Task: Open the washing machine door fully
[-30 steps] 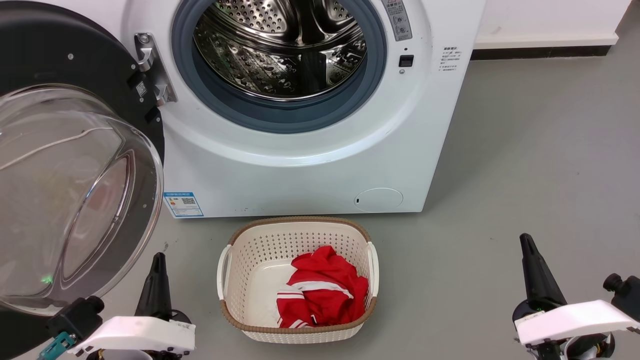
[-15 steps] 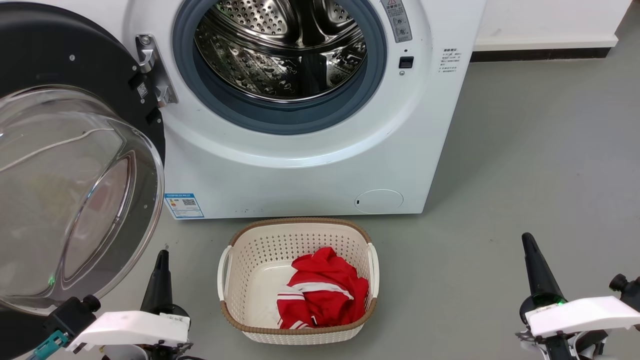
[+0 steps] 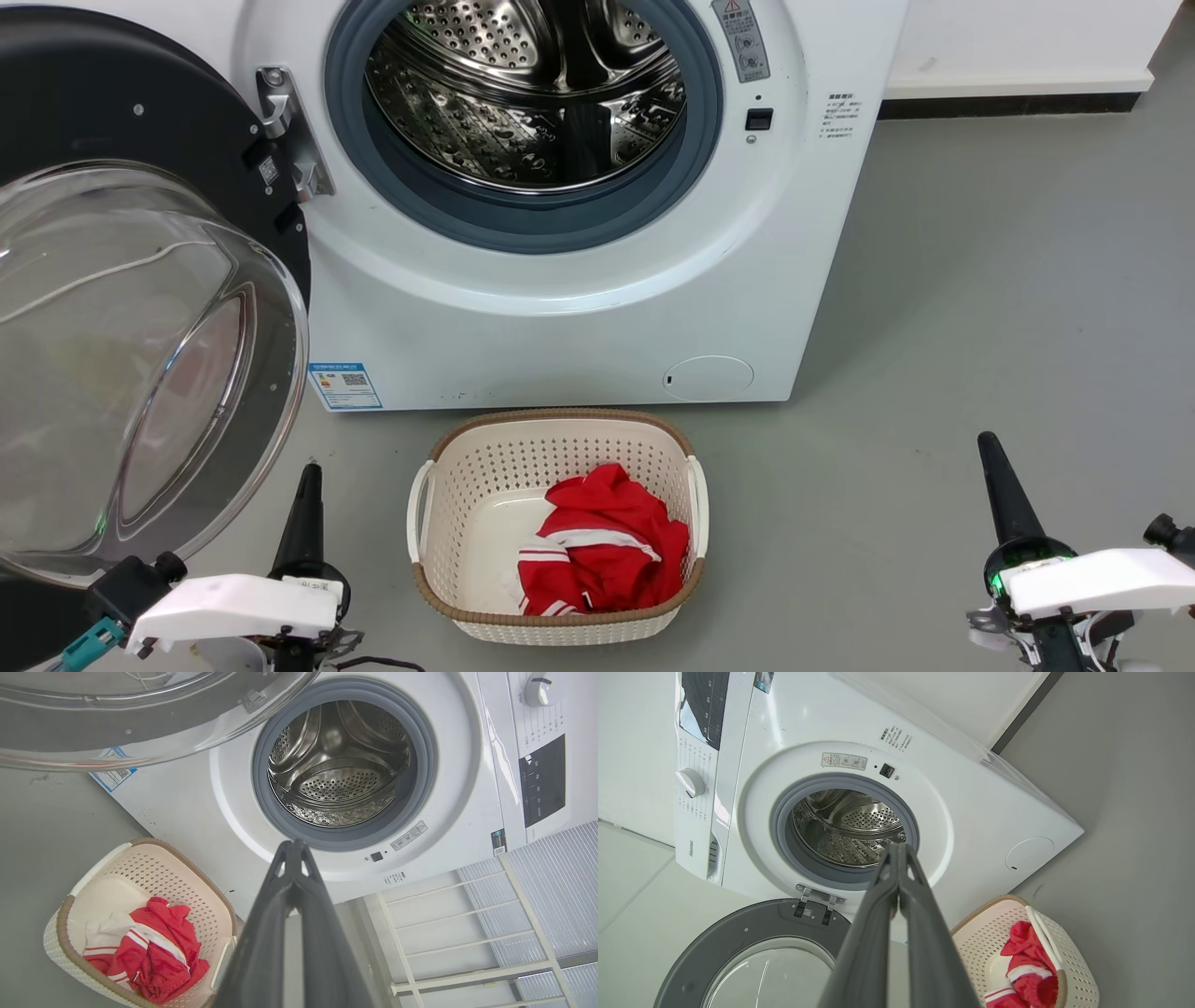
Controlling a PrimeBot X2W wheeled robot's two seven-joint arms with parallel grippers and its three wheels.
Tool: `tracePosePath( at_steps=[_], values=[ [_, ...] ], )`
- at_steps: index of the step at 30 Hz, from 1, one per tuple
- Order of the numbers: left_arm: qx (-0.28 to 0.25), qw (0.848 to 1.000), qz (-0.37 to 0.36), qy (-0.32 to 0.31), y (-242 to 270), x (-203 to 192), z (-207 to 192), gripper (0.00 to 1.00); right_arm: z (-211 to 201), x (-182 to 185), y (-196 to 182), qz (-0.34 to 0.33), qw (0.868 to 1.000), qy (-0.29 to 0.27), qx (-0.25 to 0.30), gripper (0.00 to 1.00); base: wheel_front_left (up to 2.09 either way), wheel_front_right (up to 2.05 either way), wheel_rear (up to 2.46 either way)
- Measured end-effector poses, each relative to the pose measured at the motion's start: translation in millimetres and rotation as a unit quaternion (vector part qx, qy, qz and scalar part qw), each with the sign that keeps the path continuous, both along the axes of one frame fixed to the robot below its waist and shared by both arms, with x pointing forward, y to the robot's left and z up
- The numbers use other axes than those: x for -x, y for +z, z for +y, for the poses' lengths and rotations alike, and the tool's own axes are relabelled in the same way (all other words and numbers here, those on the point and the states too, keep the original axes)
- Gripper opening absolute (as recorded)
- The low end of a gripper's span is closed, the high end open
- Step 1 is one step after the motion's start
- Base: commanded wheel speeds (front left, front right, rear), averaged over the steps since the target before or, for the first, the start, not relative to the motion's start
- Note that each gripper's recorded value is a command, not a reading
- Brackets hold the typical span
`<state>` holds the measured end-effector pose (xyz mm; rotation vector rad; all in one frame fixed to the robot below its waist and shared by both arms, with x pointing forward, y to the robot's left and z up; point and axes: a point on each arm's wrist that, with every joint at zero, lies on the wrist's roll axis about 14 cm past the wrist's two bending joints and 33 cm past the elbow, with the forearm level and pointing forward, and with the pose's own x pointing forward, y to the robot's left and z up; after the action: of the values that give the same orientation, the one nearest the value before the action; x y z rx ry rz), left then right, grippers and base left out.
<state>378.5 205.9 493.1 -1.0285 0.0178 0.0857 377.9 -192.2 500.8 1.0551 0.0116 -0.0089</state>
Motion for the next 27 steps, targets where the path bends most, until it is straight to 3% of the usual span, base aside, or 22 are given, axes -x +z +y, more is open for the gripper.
tracePosePath(
  at_steps=[27],
  values=[
    [0.137,0.991,-0.007,-0.01,1.2,-3.8,-3.9,0.0,-4.5,-3.7,-1.6,0.006,0.992,-0.003,-0.128,0.0,0.0,0.0,0.0]
  ],
)
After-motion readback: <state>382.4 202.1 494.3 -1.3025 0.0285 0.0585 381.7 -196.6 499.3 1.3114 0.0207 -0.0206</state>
